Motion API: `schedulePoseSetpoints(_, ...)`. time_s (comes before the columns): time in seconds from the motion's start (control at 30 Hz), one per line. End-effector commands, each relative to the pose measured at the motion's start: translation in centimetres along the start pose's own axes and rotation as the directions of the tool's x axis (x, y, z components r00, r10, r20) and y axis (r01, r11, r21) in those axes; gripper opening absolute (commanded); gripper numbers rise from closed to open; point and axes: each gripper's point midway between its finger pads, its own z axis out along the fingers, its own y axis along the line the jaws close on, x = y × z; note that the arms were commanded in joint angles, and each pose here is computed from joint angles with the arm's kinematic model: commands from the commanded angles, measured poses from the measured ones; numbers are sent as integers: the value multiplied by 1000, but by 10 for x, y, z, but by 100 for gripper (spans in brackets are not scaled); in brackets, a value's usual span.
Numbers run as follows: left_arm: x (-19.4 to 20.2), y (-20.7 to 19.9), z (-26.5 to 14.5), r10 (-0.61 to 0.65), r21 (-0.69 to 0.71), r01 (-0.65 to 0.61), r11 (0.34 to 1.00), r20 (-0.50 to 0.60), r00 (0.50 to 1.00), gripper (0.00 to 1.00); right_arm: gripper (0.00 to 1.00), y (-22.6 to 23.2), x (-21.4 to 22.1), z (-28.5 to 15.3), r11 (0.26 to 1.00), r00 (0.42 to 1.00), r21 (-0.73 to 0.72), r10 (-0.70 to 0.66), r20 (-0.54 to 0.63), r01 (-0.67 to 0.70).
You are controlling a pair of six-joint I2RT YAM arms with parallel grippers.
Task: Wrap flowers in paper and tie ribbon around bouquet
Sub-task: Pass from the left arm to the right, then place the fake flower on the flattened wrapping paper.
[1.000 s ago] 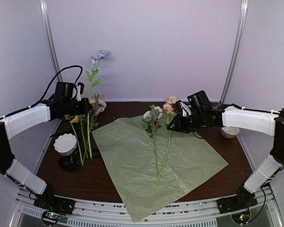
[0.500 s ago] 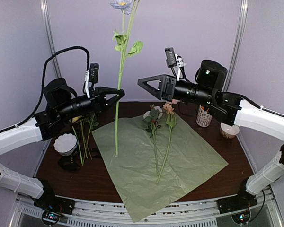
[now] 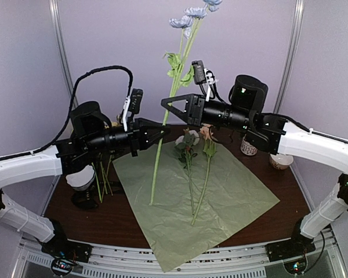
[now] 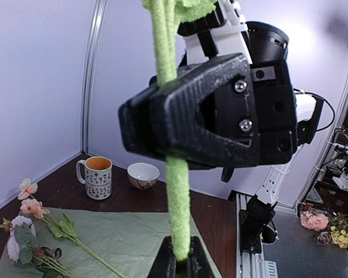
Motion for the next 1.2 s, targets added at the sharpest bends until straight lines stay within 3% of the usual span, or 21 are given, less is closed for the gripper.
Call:
schedulePoseSetpoints(0.0, -25, -9, -1, 50, 16, -51, 999, 65, 997, 0, 0, -2, -11, -9, 999, 999, 48, -8, 34, 6)
schedulePoseSetpoints(0.03, -24, -5, -2, 47, -10, -46, 999, 62, 997, 16, 0, -7, -10, -10, 997, 1000, 73, 2, 29, -4)
schedulePoseSetpoints(0.1, -19, 6, -5, 38, -77, -35, 996, 42, 998, 57, 0, -30, -8, -16, 986, 998, 153, 60, 13, -62)
schedulePoseSetpoints(0.13, -17, 12, -7, 37, -112, -34, 993, 27, 999, 69, 0, -46, -3, -20, 974, 995, 208, 97, -4, -94)
schedulePoseSetpoints(0.17, -15, 18, -9, 37, -149, -35, 988, 12, 999, 75, 0, -63, 4, -25, 955, 990, 265, 142, -22, -131)
schedulePoseSetpoints(0.23, -11, 34, -14, 26, -225, -30, 974, -23, 999, 77, 0, -102, 25, -37, 898, 965, 385, 254, -58, -213)
schedulePoseSetpoints(0.33, -1, 67, -27, -21, -375, -11, 927, -81, 996, 81, 0, -150, 71, -52, 797, 882, 499, 455, -125, -340)
schedulePoseSetpoints(0.43, 11, 99, -41, -95, -468, 29, 883, -118, 989, 82, 0, -180, 112, -60, 733, 813, 561, 556, -171, -384)
schedulePoseSetpoints(0.77, 57, 163, -83, -323, -678, 141, 722, -150, 934, 82, 0, -276, 183, -78, 568, 689, 702, 709, -152, -430)
schedulePoseSetpoints(0.97, 106, 194, -108, -499, -787, 163, 594, -203, 842, 80, 3, -319, 215, -96, 493, 645, 804, 741, -186, -334)
schedulePoseSetpoints(1.17, 133, 216, -126, -577, -822, 190, 536, -193, 793, 78, 25, -337, 220, -101, 468, 656, 843, 729, -199, -264)
